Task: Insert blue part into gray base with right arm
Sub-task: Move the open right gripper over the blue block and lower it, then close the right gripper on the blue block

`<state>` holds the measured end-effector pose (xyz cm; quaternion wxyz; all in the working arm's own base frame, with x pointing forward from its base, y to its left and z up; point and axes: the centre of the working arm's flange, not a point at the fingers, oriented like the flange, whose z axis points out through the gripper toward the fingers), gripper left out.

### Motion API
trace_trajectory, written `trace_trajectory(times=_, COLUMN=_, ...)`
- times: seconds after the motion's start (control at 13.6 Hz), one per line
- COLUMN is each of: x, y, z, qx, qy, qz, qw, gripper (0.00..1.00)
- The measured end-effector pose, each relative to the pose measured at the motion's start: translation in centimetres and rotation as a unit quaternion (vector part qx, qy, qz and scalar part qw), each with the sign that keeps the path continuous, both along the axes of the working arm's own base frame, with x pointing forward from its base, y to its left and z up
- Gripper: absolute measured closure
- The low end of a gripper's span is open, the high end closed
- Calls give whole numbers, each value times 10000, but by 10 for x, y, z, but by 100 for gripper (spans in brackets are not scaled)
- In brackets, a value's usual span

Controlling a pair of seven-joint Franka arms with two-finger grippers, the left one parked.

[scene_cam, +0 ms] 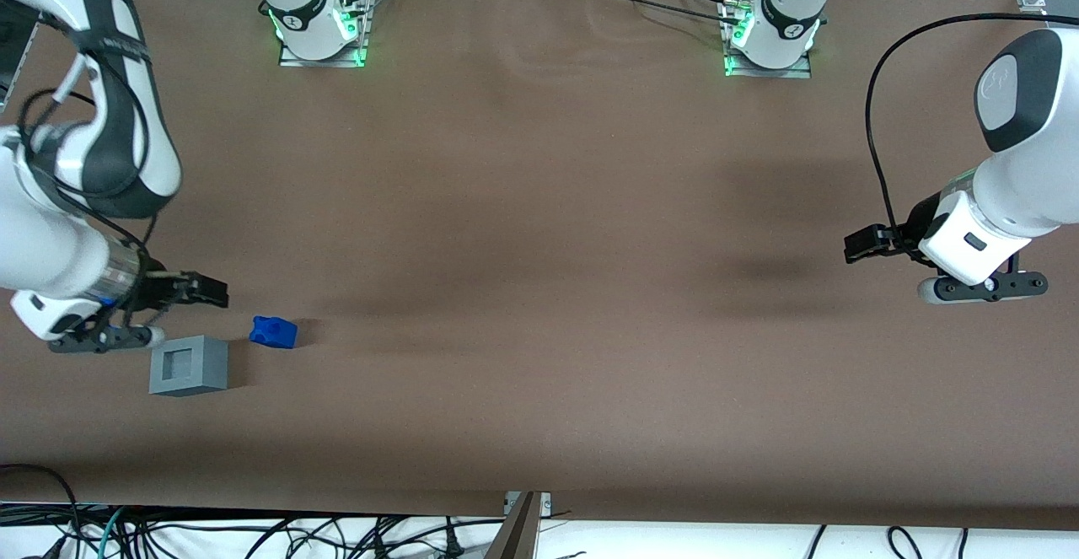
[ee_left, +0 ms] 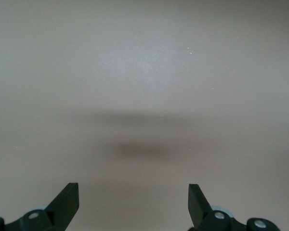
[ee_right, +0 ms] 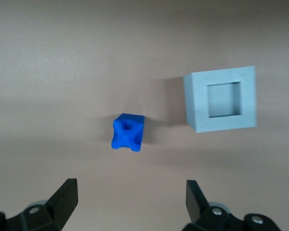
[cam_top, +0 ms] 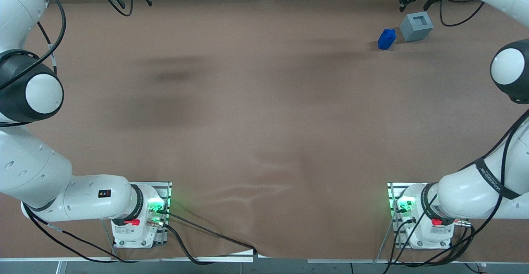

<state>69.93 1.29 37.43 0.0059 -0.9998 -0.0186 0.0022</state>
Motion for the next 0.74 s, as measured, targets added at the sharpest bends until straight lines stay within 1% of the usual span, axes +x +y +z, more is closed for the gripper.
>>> trace_trajectory(times=0.15, x=6, y=13, z=-26, qx=10, qy=-29, qz=-40, qw=10000, gripper=0)
trace_trajectory(times=0.29, x=13, y=16, z=-49, qx=22, qy=-133, qz=-62, qw=9999, gripper=0)
trace_trajectory(times=0.37, x=15, y=16, z=-63, qx=26, qy=-151, qz=-70, qw=9999, gripper=0)
trace_trajectory(times=0.74, x=19, y=15, z=-112, qx=35, qy=-94, qz=-84, qw=9999, gripper=0)
